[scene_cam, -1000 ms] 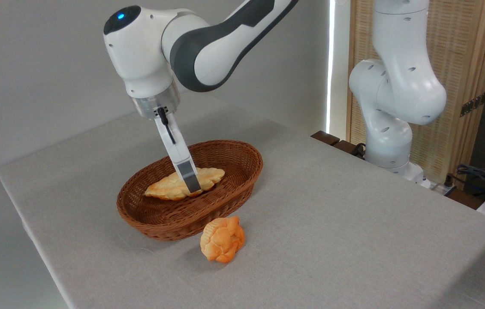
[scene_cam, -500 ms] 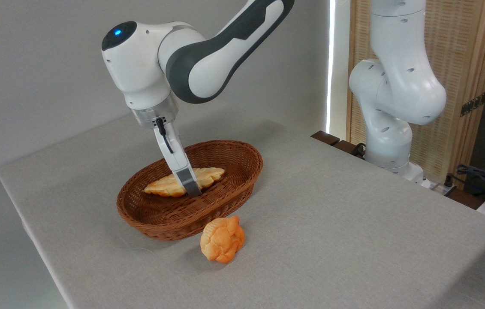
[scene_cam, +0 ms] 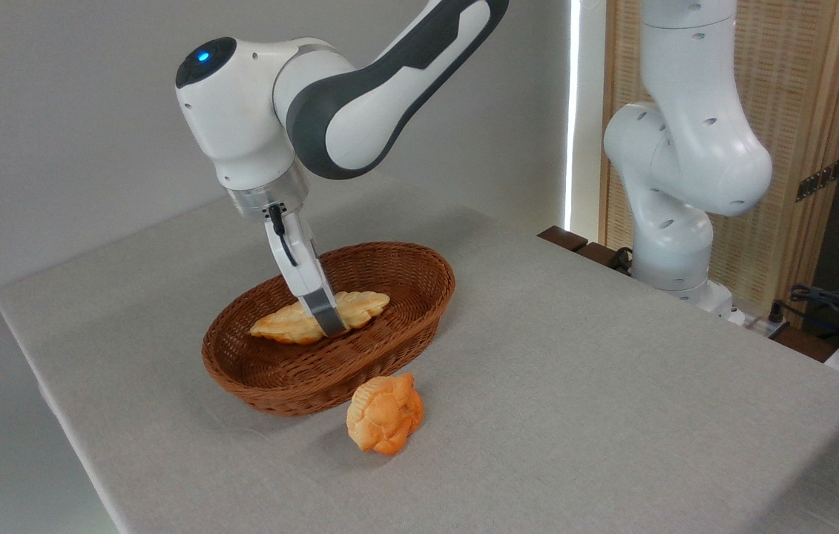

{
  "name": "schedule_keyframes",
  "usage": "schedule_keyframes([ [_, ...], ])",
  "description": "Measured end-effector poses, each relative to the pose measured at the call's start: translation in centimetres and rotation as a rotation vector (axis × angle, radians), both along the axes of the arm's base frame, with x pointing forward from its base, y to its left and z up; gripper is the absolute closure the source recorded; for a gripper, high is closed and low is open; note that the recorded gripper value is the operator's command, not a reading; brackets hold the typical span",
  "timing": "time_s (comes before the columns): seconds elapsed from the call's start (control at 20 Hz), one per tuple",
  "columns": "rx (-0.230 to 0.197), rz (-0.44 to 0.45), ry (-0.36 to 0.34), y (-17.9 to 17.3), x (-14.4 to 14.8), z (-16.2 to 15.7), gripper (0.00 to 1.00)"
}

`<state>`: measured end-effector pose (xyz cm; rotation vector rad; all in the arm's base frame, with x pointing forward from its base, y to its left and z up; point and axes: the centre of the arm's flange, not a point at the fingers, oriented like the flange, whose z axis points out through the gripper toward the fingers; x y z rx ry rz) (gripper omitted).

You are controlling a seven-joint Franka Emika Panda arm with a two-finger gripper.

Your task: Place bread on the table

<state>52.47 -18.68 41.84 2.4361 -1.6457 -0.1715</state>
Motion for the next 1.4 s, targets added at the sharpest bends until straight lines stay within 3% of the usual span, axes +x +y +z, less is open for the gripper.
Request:
schedule_keyframes([
  [0.15,0.000,0.000,0.000,0.0,0.0,0.0,0.58],
  [0.2,0.000,0.000,0.000,0.0,0.0,0.0,0.65],
  [0.25,0.000,0.000,0.000,0.0,0.0,0.0,0.67],
  [0.9,-0.002,0.000,-0.006,0.0,0.1,0.3,0.65],
  [1.2,-0.011,0.020,-0.053,1.3,-0.1,3.8,0.65],
  [1.4,-0.014,0.066,-0.076,4.2,-0.4,6.7,0.65],
])
